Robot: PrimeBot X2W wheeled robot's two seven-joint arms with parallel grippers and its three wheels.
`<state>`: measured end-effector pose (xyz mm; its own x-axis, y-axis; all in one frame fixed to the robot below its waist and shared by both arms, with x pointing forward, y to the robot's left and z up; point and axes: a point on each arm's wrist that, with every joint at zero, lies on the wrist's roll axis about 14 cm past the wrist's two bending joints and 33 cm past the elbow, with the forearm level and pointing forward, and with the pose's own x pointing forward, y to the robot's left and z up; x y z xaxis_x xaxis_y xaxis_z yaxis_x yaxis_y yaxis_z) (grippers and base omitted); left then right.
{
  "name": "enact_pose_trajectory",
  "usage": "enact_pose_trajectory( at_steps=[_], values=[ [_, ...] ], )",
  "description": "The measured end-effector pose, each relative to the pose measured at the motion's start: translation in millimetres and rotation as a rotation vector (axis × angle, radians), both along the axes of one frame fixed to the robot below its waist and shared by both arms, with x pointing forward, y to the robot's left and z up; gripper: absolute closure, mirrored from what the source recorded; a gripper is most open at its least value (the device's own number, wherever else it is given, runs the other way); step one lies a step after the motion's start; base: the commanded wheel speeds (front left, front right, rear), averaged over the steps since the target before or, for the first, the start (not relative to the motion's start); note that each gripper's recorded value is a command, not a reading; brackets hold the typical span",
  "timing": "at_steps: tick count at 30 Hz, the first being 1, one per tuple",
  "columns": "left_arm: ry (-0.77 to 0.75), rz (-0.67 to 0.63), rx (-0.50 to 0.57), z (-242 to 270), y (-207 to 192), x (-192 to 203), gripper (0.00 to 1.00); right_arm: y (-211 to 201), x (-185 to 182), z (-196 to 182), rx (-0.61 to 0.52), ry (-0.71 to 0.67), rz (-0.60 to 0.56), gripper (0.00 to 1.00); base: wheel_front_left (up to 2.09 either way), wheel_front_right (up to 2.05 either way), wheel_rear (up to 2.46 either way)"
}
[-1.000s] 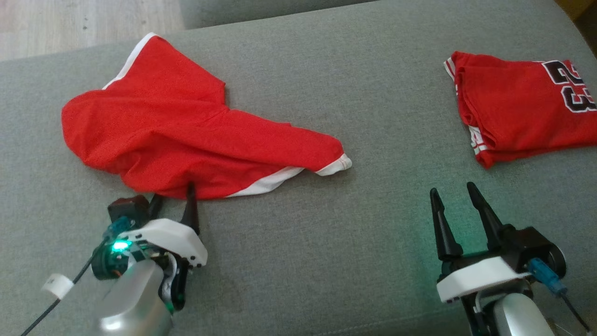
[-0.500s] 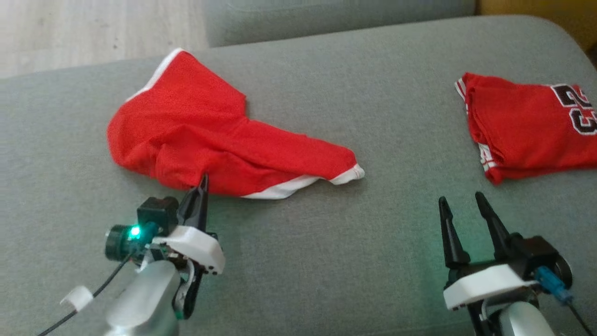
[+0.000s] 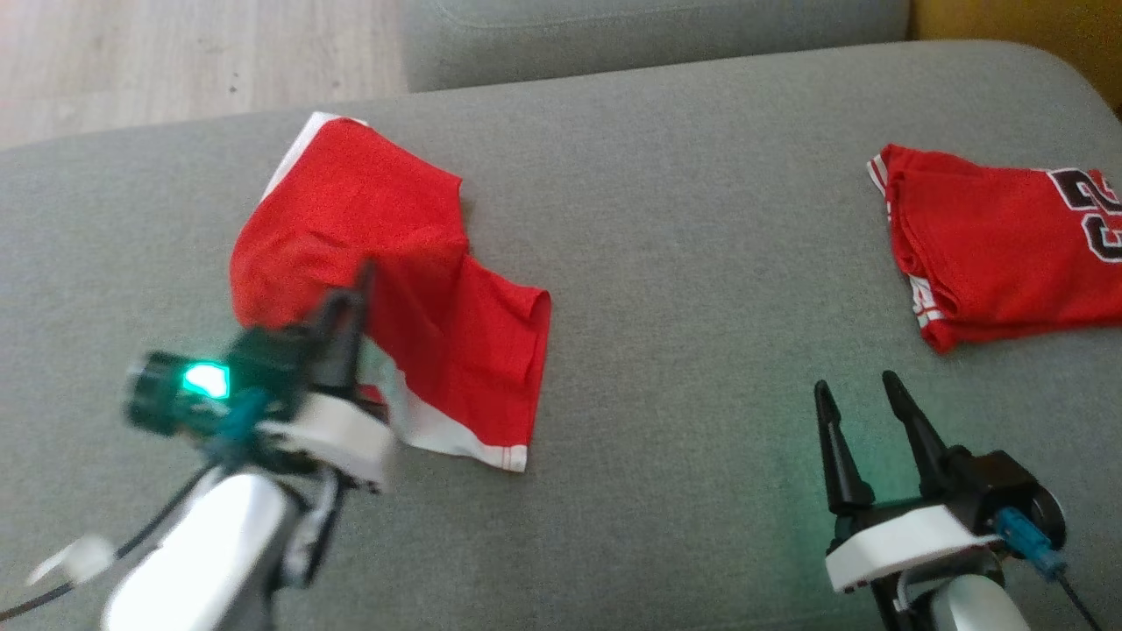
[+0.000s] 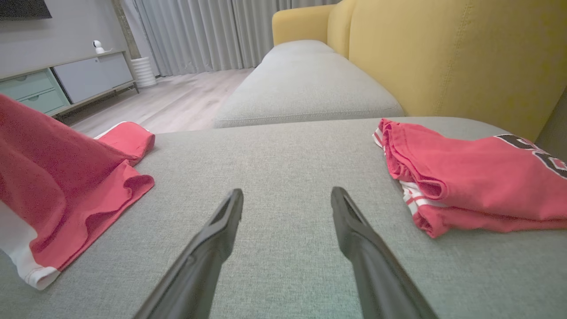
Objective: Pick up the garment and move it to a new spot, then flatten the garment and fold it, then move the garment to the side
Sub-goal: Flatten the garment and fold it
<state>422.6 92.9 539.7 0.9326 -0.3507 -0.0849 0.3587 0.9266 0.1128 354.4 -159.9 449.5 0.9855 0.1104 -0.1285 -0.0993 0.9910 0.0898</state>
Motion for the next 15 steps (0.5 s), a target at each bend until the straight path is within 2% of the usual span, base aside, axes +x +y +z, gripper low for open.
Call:
enact_pose_trajectory(
  at_steps=[7, 11, 12, 13, 14, 15],
  values=[
    [0.195, -0.172, -0.053, -58, -76, 2, 1.0, -3, 0, -8, -0.003, 0.029, -0.009, 0.0, 0.0, 0.0, 0.0],
    [0.266, -0.233, -0.064, -85, -104, -2, 1.0, -7, 1, -11, -0.006, 0.039, -0.021, 0.0, 0.0, 0.0, 0.0],
    [0.28, -0.243, -0.062, -91, -108, -3, 0.89, -8, 1, -12, -0.007, 0.044, -0.024, 0.0, 0.0, 0.0, 0.0],
    [0.287, -0.244, -0.067, -95, -110, -4, 0.66, -9, 0, -14, -0.007, 0.047, -0.027, 0.0, 0.0, 0.0, 0.0],
    [0.293, -0.246, -0.077, -97, -111, -5, 0.12, -9, 0, -14, -0.008, 0.049, -0.029, 0.0, 0.0, 0.0, 0.0],
    [0.296, -0.246, -0.082, -99, -112, -6, 0.0, -9, 1, -14, -0.007, 0.048, -0.029, 0.0, 0.0, 0.0, 0.0]
  ],
)
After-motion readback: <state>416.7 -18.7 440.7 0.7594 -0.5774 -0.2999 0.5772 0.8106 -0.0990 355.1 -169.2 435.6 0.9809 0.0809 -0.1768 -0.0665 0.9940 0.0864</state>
